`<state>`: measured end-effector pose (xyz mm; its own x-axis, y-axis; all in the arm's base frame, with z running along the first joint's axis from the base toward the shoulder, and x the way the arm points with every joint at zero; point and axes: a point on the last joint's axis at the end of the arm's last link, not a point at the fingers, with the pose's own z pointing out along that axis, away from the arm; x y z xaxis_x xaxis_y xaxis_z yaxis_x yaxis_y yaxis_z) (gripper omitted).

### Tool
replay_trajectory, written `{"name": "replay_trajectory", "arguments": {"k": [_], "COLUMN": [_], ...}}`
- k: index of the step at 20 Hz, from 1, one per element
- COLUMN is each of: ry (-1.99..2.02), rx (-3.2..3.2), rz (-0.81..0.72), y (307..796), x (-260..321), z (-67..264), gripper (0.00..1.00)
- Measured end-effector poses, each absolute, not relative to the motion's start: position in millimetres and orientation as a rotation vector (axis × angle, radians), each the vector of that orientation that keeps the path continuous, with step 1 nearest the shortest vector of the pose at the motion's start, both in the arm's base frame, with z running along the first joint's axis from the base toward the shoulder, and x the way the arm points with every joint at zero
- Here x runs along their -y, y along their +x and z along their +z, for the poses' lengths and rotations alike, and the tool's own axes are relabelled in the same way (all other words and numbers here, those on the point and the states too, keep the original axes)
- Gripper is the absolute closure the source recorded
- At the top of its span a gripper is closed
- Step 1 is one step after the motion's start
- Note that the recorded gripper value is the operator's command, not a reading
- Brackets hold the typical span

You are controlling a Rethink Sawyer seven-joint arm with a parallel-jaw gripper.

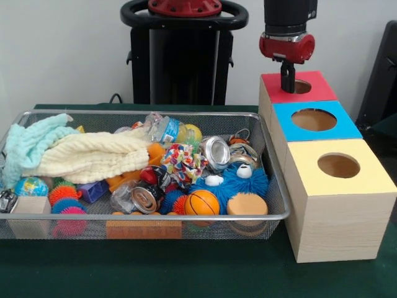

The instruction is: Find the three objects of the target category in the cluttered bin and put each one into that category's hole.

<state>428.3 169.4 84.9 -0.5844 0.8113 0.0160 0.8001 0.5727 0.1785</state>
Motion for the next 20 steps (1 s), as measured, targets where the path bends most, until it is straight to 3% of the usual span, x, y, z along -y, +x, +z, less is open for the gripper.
{"name": "replay_trajectory", "arguments": {"k": [13, 17, 20], "ry": [2.337, 2.292, 2.170], "rx": [-2.555, -2.556, -2.573], "rz": [0.126, 0.130, 0.126], "y": [468.6, 467.9, 465.4], "x": [-139.4, -143.4, -140.9], "z": [250.4, 257.9, 239.9], "gripper": [1.00, 1.00, 1.00]}}
